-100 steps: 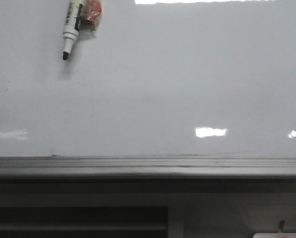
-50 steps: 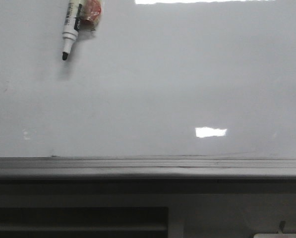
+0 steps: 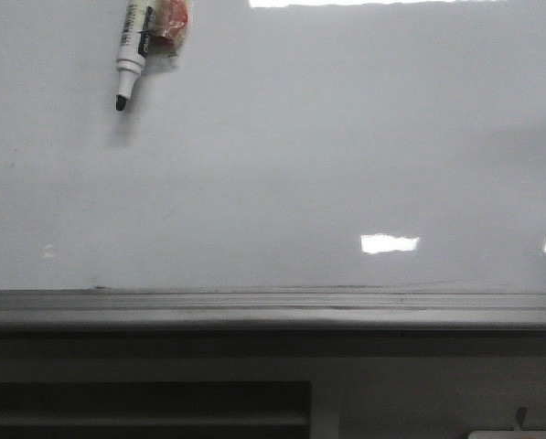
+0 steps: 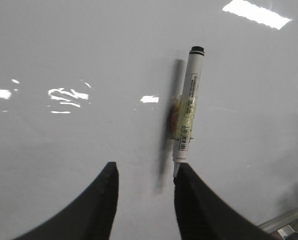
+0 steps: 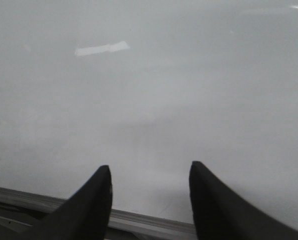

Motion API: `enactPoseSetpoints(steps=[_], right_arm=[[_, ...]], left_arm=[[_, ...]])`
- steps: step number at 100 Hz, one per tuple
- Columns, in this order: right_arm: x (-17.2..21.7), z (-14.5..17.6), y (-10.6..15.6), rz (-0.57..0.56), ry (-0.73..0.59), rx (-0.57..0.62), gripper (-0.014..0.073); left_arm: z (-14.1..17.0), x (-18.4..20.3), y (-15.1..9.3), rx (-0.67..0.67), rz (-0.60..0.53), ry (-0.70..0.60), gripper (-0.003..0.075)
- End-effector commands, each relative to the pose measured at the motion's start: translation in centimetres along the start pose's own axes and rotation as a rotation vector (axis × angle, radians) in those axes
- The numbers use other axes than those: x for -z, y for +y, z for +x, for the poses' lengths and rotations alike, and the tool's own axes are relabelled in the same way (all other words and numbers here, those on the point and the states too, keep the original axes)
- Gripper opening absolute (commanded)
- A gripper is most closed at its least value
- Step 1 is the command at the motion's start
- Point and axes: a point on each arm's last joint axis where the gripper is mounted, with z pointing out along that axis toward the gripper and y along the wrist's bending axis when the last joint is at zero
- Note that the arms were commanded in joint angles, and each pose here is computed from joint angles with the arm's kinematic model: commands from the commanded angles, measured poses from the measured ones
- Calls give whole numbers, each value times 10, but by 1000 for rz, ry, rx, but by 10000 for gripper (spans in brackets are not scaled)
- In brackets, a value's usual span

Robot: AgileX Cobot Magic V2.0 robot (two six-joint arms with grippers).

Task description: Write number 2 on whiteboard

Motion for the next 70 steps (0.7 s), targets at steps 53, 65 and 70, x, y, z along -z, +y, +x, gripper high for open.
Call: enactPoseSetpoints(steps=[53,65,70], right_arm=[[2,-15,4,-9,-62,-5,372],[2,-15,4,-10,-60,-5,372],[2,-15,4,-9,-63,-5,372]], left_arm=[[-16,-113,-30,-115,19,37,314],[-20,-117,-32,-121,22,28,314],[-22,-119,-33,-129,22,22,314]])
